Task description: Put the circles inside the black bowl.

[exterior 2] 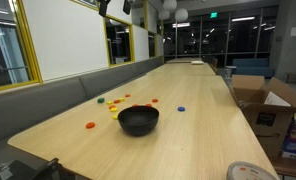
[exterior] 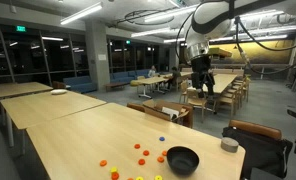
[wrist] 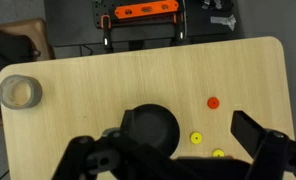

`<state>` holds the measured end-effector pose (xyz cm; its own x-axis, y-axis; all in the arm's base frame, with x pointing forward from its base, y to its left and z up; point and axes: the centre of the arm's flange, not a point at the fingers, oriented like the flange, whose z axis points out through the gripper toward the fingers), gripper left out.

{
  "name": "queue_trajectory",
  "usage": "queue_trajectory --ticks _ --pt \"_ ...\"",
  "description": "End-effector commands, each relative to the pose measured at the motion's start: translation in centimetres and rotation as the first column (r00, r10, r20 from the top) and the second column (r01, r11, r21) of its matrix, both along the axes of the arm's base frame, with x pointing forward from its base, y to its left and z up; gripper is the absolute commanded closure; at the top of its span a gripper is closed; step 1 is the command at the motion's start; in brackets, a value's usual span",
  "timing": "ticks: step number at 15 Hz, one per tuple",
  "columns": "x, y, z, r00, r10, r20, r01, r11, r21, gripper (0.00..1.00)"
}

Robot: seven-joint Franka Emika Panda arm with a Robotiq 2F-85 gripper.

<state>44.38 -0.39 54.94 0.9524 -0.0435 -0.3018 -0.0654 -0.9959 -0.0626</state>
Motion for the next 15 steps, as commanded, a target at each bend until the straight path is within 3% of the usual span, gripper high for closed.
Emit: queue_trajectory --ticks 1,8,15 --pt "0.0 0.0 0.1 1.000 0.000 0.003 0.000 1.000 0.000 0.00" --pt "0.0 0.0 0.4 1.000 -0.002 0.022 0.002 1.000 0.001 0.00" --pt "2.1 0.7 -6.7 0.993 0.008 0.121 -0.011 1.000 0.028 0.00"
